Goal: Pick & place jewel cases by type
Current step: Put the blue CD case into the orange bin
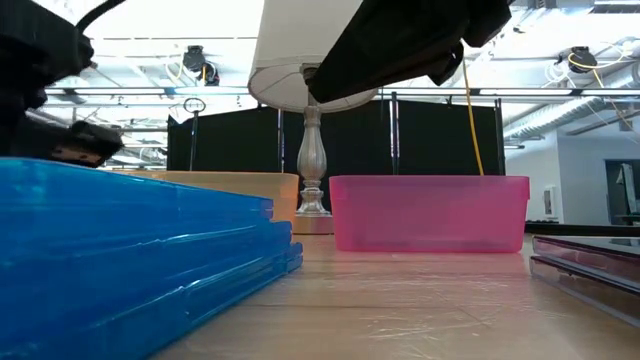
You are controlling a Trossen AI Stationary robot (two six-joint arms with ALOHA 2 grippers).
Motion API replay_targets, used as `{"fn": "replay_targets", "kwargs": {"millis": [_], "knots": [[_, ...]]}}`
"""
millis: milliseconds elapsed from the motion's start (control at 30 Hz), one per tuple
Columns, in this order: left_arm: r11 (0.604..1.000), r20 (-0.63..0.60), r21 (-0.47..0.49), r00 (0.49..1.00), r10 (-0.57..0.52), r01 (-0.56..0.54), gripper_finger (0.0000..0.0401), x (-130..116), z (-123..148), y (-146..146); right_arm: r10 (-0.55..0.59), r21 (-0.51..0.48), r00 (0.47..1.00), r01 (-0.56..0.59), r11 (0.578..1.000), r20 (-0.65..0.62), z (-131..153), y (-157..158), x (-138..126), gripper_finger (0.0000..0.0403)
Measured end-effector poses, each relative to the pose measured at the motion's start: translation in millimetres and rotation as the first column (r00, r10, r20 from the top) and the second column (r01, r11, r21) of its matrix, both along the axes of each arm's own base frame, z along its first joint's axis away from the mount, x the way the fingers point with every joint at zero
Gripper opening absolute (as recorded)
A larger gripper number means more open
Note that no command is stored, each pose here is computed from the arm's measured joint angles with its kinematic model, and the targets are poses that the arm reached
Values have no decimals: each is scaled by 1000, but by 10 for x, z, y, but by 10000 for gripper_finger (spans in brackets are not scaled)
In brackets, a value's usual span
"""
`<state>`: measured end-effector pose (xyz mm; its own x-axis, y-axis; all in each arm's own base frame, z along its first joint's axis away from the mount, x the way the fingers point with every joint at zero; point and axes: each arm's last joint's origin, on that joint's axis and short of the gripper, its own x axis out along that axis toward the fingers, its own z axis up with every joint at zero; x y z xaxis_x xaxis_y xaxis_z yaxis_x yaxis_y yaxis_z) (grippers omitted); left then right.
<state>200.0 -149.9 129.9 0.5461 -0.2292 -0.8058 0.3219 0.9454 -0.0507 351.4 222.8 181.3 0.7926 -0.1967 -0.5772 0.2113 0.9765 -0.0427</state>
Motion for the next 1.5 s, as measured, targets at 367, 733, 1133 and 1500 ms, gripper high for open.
{"fn": "replay_targets", "kwargs": {"millis": [367, 733, 1133, 1500], "knots": [[1000, -15, 7, 1000, -6, 6, 8, -1, 37, 62, 0, -4, 1000, 0, 1000, -6, -4, -5, -5, 0], [1000, 39, -1, 999, -9, 9, 13, 99, 139, 72, -5, -2, 1000, 5, 1000, -7, -4, -27, 10, 0], [1000, 58, 22, 998, -12, 11, 17, 153, 144, 141, -9, 4, 1000, 9, 1000, -6, -4, -27, 10, 0], [999, 105, 2, 994, -36, 36, 12, 201, 179, 138, -9, 4, 1000, 9, 1000, -6, -4, -27, 10, 0]]}}
